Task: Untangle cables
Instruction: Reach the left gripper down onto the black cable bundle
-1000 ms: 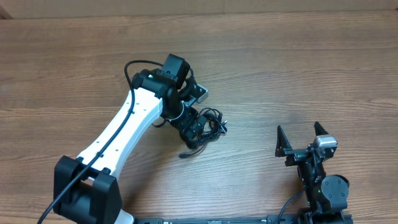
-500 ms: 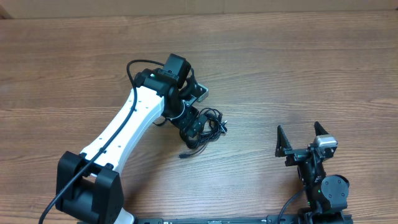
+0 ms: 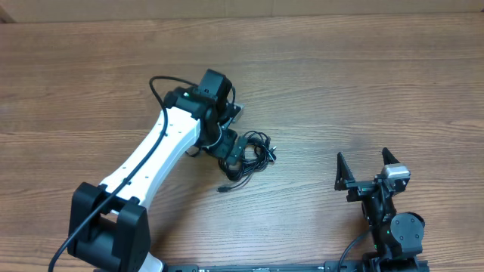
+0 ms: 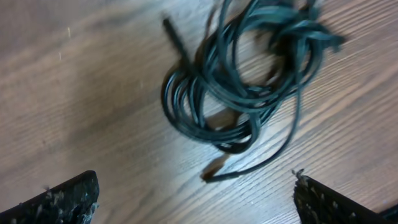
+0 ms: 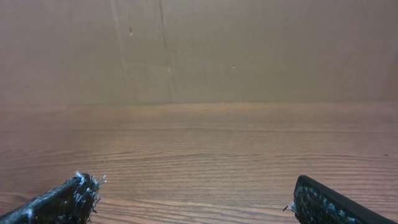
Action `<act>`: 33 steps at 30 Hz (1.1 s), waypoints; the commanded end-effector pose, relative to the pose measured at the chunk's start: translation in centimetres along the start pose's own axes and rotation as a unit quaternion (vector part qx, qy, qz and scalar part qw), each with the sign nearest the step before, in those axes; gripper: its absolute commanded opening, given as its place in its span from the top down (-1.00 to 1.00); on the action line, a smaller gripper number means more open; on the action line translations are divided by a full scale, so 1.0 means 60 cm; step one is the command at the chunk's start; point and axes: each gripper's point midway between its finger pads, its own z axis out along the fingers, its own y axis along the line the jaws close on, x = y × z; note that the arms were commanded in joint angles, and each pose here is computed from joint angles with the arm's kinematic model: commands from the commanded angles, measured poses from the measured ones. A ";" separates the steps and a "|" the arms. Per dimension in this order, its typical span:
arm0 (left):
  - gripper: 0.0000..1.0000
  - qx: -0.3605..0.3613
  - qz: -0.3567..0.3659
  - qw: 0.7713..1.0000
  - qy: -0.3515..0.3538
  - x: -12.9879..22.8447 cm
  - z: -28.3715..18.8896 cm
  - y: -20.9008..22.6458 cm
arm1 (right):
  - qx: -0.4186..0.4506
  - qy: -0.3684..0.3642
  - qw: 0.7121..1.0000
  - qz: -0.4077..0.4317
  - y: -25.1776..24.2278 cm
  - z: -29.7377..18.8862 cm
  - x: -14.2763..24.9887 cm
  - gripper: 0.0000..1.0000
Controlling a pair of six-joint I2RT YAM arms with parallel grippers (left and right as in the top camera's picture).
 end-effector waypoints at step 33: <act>-1.00 -0.041 -0.045 0.997 -0.046 0.004 0.114 0.037 | 0.002 -0.002 1.000 -0.004 -0.002 0.000 0.002 -1.00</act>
